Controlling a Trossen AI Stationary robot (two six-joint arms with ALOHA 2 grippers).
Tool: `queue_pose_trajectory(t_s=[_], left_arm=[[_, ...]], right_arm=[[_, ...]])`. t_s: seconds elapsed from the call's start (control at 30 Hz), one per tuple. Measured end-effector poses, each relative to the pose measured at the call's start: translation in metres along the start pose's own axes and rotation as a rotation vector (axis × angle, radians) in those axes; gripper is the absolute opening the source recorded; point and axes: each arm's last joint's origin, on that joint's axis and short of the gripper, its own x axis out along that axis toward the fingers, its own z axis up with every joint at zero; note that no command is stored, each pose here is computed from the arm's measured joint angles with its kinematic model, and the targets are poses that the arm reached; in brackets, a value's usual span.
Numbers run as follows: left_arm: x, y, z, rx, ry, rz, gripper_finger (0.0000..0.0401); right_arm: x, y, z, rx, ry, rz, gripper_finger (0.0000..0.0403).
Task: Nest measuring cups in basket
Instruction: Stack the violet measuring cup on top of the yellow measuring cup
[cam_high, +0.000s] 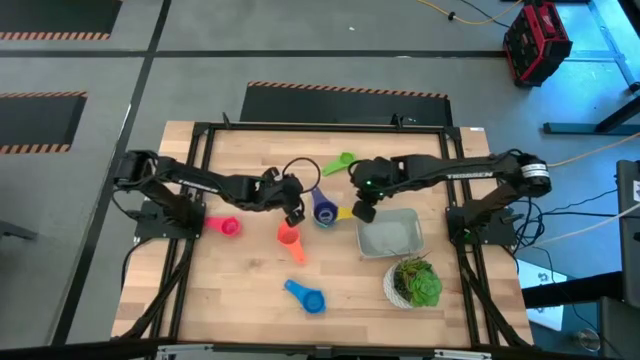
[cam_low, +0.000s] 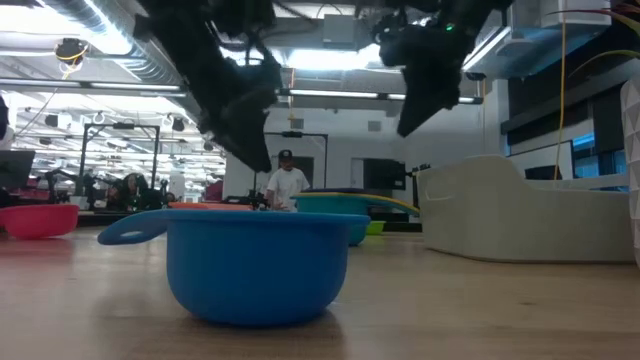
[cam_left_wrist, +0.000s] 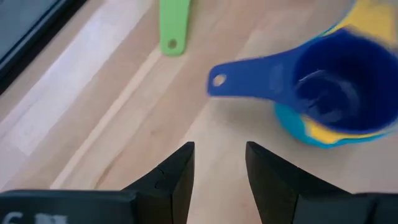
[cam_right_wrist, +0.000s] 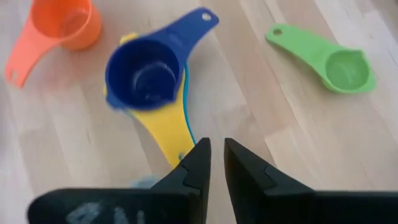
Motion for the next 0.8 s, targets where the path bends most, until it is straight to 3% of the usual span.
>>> queue_pose_trajectory(t_s=[0.3,0.53,0.8], left_arm=[[0.035,0.011,-0.007,-0.013,0.088,0.079,0.0137],[0.053,0.019,-0.005,-0.054,0.082,0.103,0.0137],[0.061,0.023,0.003,-0.108,0.042,0.04,0.0137]], right_arm=[[-0.012,0.009,-0.007,-0.04,0.004,0.002,0.0051],[-0.012,0.014,-0.008,-0.051,-0.008,0.013,0.0051],[-0.012,0.014,-0.007,-0.05,-0.018,0.017,0.0051]])
